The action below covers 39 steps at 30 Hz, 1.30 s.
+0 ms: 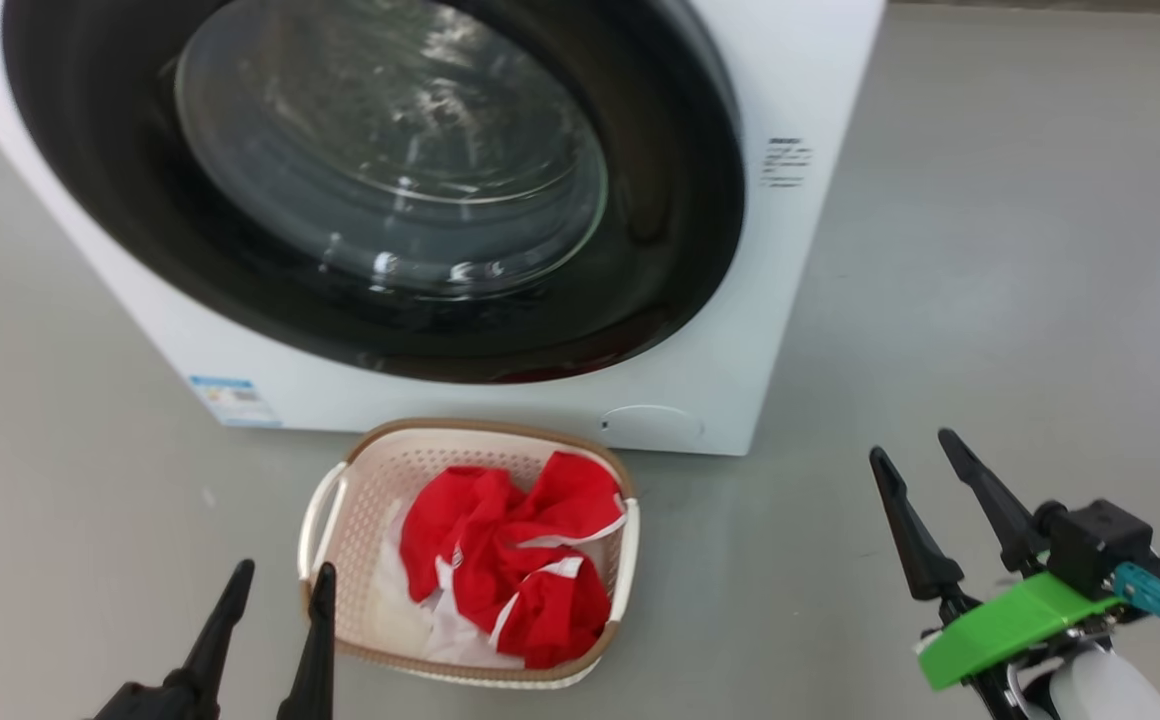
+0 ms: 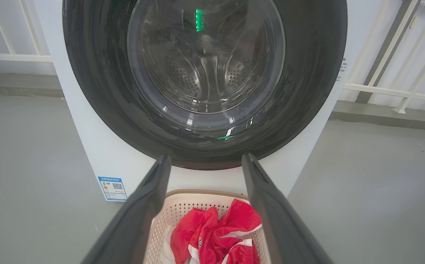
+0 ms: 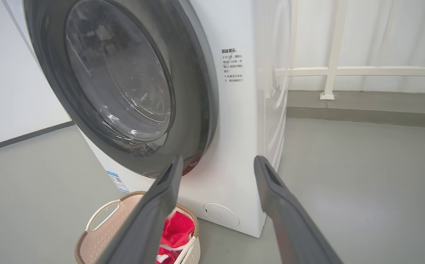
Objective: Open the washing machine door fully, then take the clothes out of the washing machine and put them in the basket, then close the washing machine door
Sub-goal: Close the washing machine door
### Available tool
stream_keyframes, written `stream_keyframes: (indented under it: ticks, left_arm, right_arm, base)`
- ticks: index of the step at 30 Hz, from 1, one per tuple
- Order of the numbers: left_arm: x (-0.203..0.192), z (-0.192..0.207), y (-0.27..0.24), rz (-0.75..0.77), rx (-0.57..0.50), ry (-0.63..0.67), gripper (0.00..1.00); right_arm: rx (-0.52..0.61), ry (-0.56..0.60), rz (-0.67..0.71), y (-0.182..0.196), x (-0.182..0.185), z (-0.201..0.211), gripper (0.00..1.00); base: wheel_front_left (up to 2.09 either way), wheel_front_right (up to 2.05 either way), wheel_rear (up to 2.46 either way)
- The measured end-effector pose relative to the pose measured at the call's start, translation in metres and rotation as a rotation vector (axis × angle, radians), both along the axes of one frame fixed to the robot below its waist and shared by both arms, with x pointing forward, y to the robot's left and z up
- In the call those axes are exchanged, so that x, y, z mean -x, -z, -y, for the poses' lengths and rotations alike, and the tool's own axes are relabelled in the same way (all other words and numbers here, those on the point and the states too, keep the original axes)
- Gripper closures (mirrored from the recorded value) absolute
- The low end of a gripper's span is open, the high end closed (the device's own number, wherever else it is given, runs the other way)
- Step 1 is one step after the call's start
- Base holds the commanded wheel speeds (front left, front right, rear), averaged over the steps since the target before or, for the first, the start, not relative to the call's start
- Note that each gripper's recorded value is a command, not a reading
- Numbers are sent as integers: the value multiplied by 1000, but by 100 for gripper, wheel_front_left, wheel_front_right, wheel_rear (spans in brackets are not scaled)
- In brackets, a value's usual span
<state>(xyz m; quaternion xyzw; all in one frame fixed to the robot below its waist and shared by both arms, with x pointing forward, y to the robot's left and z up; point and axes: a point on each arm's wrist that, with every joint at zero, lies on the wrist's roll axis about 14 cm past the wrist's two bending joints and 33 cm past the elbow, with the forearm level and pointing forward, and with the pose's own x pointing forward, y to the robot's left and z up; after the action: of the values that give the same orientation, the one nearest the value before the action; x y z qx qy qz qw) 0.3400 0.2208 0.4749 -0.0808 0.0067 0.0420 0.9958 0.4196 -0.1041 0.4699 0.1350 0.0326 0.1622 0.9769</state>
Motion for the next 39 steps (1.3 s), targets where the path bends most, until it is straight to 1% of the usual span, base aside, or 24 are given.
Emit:
stream_keyframes:
  ticks: [14, 20, 29, 39]
  left_arm:
    - [2, 12, 1, 1, -7, 56, 0]
    - [1, 16, 2, -2, -10, 74, 0]
    - [-4, 23, 0, 3, -12, 101, 0]
    - [-6, 29, -2, 9, -14, 121, 0]
  right_arm:
    - [5, 164, -29, 6, 48, 56, 0]
    - [4, 233, -21, 4, 63, 79, 0]
    - [10, 299, -41, 10, 86, 99, 0]
    - [14, 346, -44, 11, 98, 114, 0]
  base:
    - [0, 0, 0]
    - [0, 0, 0]
    - [0, 0, 0]
    - [0, 0, 0]
